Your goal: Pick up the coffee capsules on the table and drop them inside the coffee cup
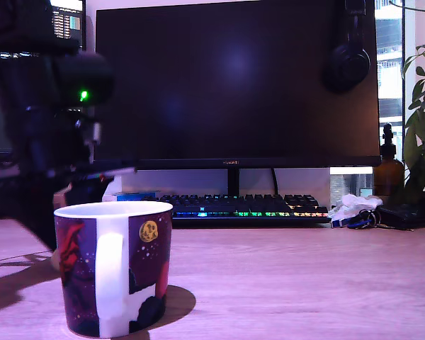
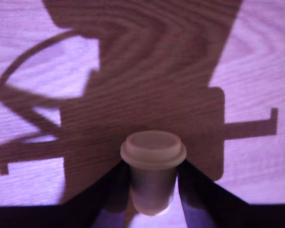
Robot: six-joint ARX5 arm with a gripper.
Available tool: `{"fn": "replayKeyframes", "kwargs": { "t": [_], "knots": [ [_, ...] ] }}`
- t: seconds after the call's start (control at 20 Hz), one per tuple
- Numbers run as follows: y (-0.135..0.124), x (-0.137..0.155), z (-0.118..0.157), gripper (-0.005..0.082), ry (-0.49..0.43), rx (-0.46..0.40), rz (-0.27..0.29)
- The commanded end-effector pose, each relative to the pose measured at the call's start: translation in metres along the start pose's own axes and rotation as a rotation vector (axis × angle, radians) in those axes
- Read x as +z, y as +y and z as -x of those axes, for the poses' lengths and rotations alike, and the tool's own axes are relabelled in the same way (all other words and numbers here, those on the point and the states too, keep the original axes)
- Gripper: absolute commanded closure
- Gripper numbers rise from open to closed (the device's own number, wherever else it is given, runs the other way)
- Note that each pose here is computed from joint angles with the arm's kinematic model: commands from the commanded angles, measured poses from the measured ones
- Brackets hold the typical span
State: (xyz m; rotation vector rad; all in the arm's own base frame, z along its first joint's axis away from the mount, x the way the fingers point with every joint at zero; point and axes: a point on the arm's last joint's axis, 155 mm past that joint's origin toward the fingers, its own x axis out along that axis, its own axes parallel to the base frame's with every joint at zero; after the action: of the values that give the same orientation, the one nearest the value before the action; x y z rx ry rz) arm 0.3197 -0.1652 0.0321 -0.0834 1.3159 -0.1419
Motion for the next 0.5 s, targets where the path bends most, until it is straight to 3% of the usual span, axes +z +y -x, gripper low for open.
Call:
{"fn": "replayKeyframes", "kwargs": {
  "t": [0.0,0.35,0.45],
  "knots": [
    [-0.003,0.009,0.012,0.0559,-0.032,-0.012,-0.053],
    [-0.004,0.001,0.052,0.0559,-0.056,-0.036,-0.203],
    [-0.005,-0.004,0.063,0.0559,-0.057,-0.052,-0.204]
  ]
}}
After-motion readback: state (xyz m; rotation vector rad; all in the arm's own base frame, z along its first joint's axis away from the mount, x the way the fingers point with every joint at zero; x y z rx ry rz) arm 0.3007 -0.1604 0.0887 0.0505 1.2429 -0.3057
